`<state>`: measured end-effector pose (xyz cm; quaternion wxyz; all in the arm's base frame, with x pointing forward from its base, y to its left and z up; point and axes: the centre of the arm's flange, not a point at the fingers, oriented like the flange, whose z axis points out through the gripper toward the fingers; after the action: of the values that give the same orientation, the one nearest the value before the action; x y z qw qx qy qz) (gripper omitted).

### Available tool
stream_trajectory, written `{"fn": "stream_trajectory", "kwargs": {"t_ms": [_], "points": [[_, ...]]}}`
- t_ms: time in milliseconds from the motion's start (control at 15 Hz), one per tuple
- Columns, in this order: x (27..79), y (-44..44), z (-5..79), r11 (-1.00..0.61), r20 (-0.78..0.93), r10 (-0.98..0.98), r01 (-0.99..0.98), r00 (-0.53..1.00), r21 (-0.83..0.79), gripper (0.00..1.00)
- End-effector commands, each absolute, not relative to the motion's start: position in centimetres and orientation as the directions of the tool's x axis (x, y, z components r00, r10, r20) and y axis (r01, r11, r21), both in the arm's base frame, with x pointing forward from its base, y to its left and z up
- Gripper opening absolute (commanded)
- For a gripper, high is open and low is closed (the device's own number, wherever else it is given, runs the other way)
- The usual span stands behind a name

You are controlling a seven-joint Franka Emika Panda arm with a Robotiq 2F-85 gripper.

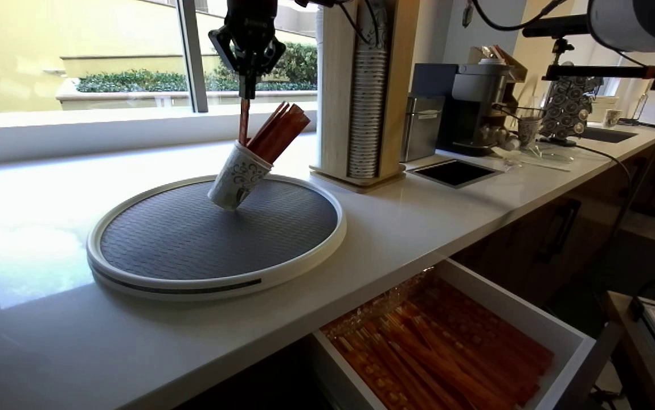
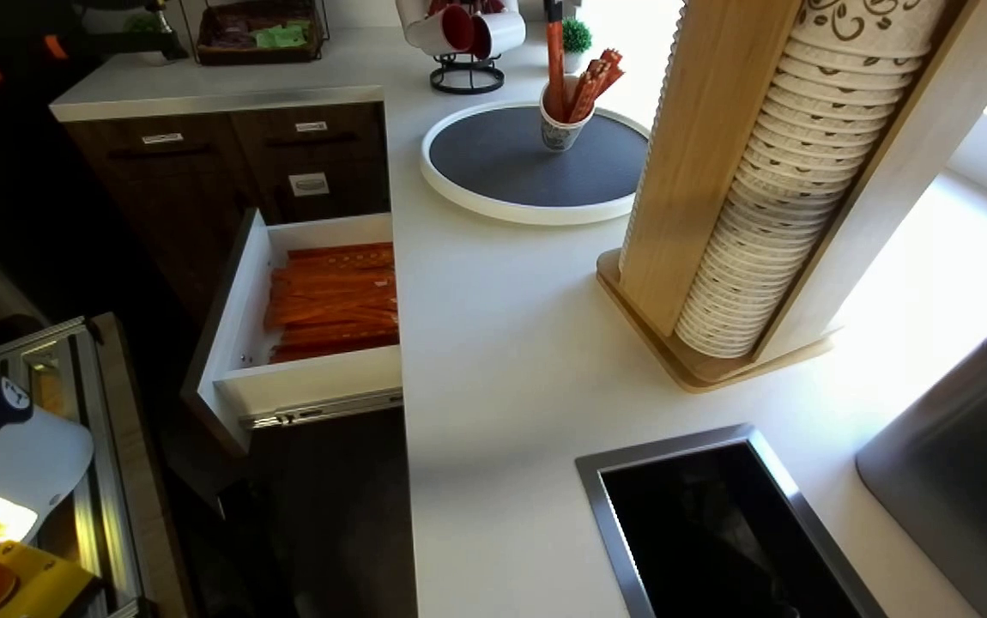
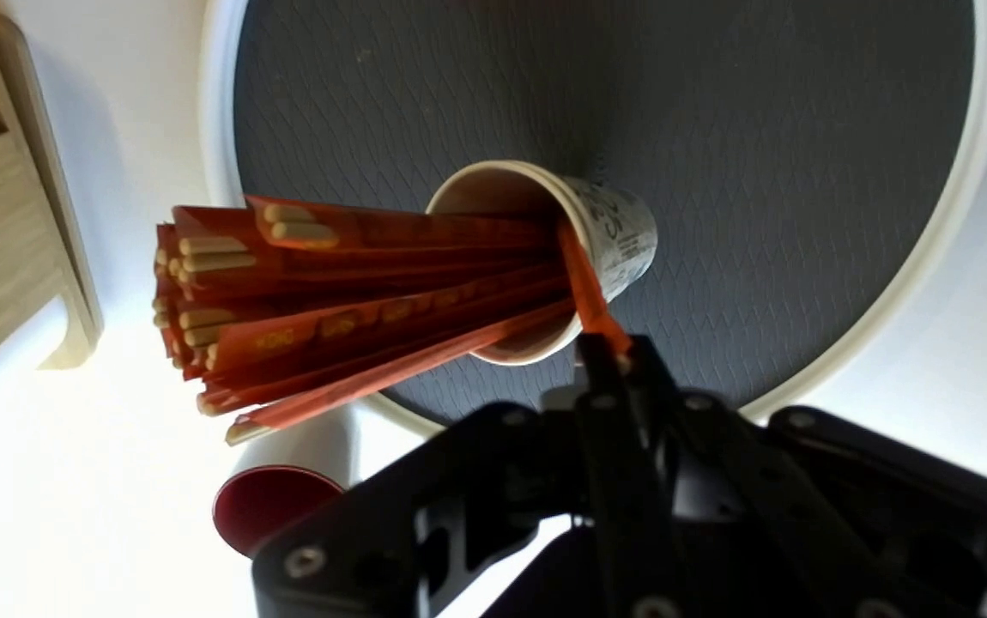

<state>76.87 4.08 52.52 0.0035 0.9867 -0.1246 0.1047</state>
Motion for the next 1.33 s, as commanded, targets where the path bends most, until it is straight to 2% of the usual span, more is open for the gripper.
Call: {"fn": "stream_trajectory", "kwargs": {"t_ms": [0, 533, 1267], "points": [[82.0, 4.9, 53.8, -0.989, 0.223, -0.143, -0.150, 0.964, 0.014, 0.02], [82.9, 6.6, 53.5, -0.996, 0.287, -0.082, -0.071, 0.954, -0.047, 0.02], [84.5, 6.9, 52.4, -0.987, 0.390, -0.112, -0.057, 0.914, -0.149, 0.02]]}}
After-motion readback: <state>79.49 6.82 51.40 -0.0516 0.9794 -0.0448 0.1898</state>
